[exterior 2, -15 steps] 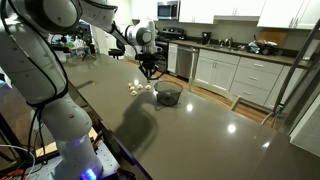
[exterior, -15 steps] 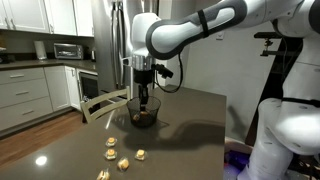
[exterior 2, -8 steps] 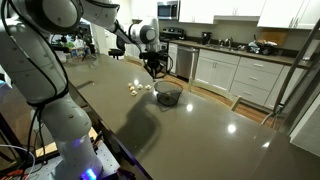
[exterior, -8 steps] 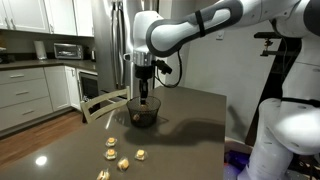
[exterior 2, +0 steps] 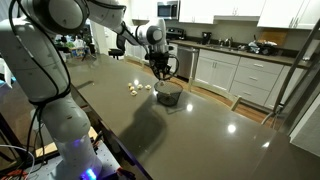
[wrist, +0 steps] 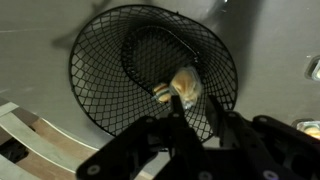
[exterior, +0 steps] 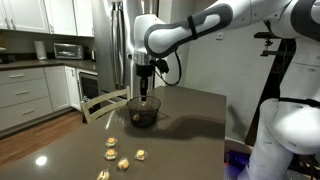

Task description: Put the left most candy in the black bowl

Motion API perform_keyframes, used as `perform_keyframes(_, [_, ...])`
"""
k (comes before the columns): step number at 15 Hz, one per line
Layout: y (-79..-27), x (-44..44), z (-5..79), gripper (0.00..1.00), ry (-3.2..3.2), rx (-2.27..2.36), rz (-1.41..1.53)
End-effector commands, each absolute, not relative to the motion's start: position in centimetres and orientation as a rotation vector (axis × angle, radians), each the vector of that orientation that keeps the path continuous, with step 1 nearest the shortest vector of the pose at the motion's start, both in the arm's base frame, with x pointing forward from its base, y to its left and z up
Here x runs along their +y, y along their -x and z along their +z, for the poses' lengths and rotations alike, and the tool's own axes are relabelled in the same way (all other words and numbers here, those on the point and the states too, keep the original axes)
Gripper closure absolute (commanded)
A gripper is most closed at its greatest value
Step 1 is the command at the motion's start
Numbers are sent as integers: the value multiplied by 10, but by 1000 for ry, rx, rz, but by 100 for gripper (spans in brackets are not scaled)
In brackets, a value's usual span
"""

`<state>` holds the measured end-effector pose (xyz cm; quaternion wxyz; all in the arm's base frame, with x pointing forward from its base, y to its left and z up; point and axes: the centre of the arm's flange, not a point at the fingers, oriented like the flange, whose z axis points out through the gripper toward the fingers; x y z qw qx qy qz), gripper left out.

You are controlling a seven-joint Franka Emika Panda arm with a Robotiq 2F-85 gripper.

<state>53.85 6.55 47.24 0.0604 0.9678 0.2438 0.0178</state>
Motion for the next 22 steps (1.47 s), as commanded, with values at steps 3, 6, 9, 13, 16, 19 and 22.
perform_keyframes(3, [-549, 61, 479, 27, -2935, 629, 91])
perform_keyframes(6, [-547, 60, 486, 6, -2953, 615, 102])
perform_keyframes(9, [-542, 59, 494, 0, -2989, 649, 94])
perform_keyframes(13, [-541, 64, 491, 0, -2994, 641, 111])
perform_keyframes(16, [-538, 65, 497, 0, -3002, 639, 125])
perform_keyframes(19, [-538, 65, 498, 0, -3003, 639, 125])
perform_keyframes(22, [-538, 65, 498, 0, -3003, 639, 125])
